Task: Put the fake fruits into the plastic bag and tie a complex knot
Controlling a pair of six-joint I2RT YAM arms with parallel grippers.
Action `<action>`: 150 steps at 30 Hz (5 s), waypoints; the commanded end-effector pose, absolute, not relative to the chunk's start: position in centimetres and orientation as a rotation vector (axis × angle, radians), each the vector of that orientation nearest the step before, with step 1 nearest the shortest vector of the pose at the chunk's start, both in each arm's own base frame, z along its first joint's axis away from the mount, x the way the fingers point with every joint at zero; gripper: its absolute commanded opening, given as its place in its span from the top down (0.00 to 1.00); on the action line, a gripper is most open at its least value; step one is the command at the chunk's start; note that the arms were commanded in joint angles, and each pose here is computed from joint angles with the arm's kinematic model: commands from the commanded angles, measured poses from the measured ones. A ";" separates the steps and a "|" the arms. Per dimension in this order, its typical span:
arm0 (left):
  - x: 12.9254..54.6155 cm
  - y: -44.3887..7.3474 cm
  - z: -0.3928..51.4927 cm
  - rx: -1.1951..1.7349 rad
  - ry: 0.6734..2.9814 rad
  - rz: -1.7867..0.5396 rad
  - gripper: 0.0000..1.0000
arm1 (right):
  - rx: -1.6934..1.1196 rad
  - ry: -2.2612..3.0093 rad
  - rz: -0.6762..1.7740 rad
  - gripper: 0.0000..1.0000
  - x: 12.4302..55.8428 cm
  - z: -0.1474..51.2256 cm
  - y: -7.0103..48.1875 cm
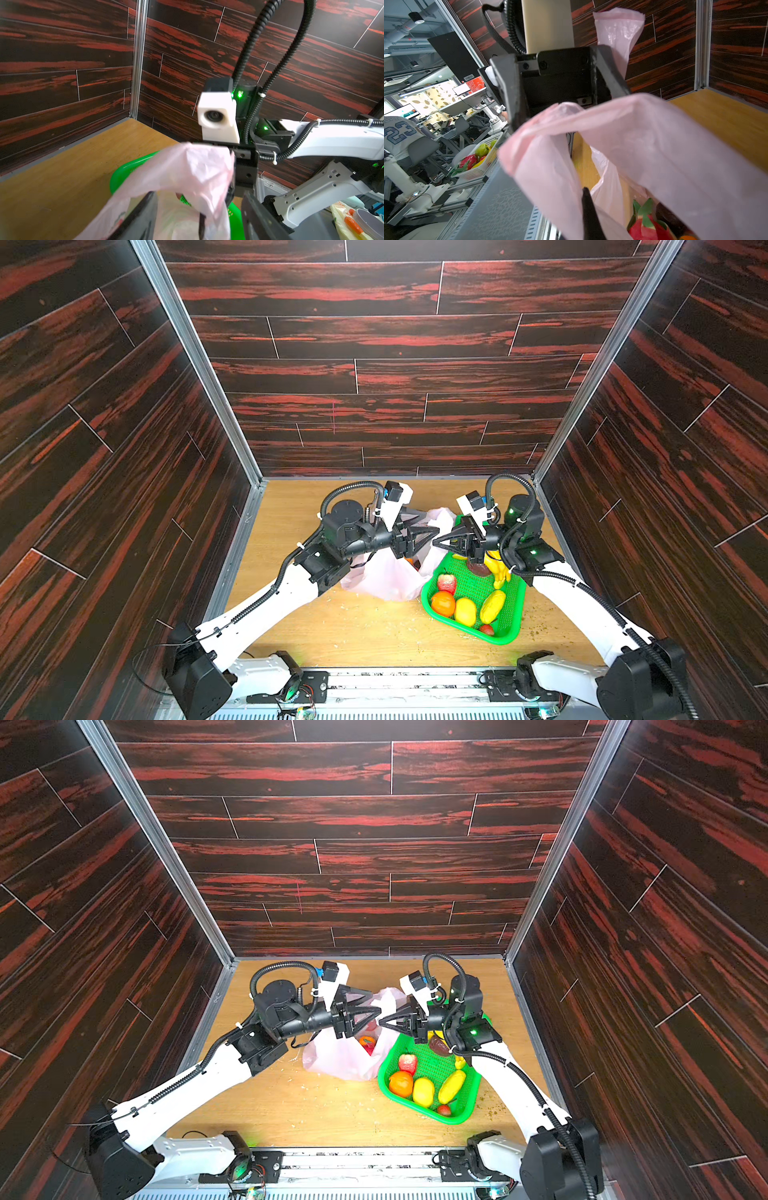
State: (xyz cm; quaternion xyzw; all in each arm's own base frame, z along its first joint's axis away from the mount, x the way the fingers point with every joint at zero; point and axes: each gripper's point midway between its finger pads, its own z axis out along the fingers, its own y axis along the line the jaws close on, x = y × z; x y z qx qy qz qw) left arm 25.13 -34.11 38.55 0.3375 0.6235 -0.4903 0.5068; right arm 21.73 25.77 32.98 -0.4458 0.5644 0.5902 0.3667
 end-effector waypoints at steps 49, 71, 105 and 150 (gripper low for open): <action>23.0 -28.7 45.4 0.797 1.378 -1.122 1.00 | -1.349 1.160 1.295 0.10 23.8 40.2 31.8; 25.0 -27.5 46.1 0.677 1.402 -1.057 1.00 | -1.216 1.297 1.377 0.64 23.0 33.0 32.1; 24.5 -28.2 44.0 0.746 1.423 -1.135 0.31 | -1.249 1.290 1.441 1.00 21.5 33.0 31.8; 26.5 -27.5 45.7 0.604 1.414 -1.106 1.00 | -1.138 1.420 1.201 0.53 22.9 35.4 34.7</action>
